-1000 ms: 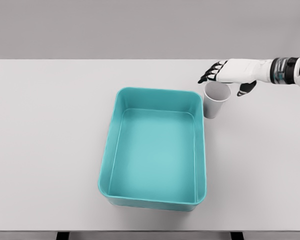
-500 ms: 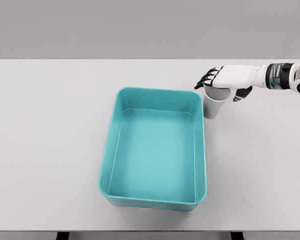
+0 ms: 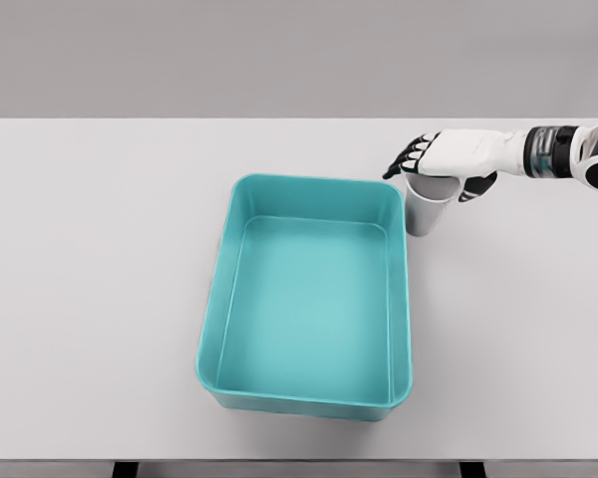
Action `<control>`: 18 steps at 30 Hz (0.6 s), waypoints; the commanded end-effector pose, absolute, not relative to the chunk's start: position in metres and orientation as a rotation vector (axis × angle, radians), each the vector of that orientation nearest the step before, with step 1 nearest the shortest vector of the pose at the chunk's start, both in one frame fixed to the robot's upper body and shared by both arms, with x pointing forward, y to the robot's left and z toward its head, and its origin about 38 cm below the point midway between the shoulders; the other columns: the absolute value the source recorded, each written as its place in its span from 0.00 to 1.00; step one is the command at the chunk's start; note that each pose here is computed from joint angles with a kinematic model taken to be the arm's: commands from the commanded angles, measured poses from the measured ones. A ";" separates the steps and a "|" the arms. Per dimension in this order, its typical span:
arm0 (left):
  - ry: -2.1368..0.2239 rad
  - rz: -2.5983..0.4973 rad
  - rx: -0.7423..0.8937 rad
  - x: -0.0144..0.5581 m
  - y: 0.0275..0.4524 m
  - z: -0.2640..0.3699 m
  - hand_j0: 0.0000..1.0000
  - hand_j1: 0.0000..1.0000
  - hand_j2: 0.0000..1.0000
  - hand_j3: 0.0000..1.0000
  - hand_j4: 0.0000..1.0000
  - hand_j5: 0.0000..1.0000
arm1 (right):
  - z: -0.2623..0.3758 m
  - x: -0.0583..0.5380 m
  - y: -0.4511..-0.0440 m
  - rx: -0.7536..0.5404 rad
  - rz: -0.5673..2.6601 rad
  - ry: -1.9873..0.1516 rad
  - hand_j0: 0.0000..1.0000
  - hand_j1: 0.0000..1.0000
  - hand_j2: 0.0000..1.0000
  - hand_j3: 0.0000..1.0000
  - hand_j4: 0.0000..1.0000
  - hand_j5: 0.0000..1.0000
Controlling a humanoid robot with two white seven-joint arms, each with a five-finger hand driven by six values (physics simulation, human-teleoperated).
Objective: Put the paper cup into the basket with your right arm
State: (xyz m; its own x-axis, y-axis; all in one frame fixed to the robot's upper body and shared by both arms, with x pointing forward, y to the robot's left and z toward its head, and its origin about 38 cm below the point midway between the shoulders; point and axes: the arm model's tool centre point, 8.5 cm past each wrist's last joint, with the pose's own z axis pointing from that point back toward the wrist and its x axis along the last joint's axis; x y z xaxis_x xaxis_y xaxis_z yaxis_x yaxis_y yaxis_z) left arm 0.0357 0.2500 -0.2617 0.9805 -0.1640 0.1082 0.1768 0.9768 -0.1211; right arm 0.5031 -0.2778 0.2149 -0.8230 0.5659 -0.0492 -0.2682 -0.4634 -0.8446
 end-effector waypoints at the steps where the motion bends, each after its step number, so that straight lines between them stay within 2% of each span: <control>1: -0.098 -0.172 -0.130 0.036 0.250 -0.262 1.00 1.00 1.00 1.00 1.00 1.00 | 0.216 0.503 -0.278 -0.446 2.281 -1.244 0.85 0.85 0.85 0.85 0.85 0.85; 4: -0.098 -0.172 -0.132 0.036 0.250 -0.262 1.00 1.00 1.00 1.00 1.00 1.00 | 0.216 0.503 -0.279 -0.447 2.279 -1.242 0.73 0.73 0.73 0.73 0.73 0.73; 6: -0.098 -0.172 -0.130 0.036 0.250 -0.262 1.00 1.00 1.00 1.00 1.00 1.00 | 0.216 0.503 -0.280 -0.448 2.278 -1.241 0.70 0.70 0.70 0.70 0.70 0.70; 9: -0.098 -0.172 -0.130 0.036 0.250 -0.262 1.00 1.00 1.00 1.00 1.00 1.00 | 0.216 0.503 -0.282 -0.450 2.276 -1.238 0.60 0.60 0.60 0.60 0.60 0.60; 18: -0.098 -0.172 -0.132 0.036 0.250 -0.262 1.00 1.00 1.00 1.00 1.00 1.00 | 0.227 0.505 -0.292 -0.485 2.265 -1.235 0.59 0.59 0.59 0.59 0.59 0.59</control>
State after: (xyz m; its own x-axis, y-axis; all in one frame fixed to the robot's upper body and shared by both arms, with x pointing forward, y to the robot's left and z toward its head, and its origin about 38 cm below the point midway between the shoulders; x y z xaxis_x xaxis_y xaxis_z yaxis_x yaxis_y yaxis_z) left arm 0.0357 0.2500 -0.2617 0.9805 -0.1640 0.1082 0.1767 0.9768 -0.1210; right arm 0.5074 -0.2872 0.2323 -0.8106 0.5803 -0.0783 -0.2473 -0.4604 -0.8526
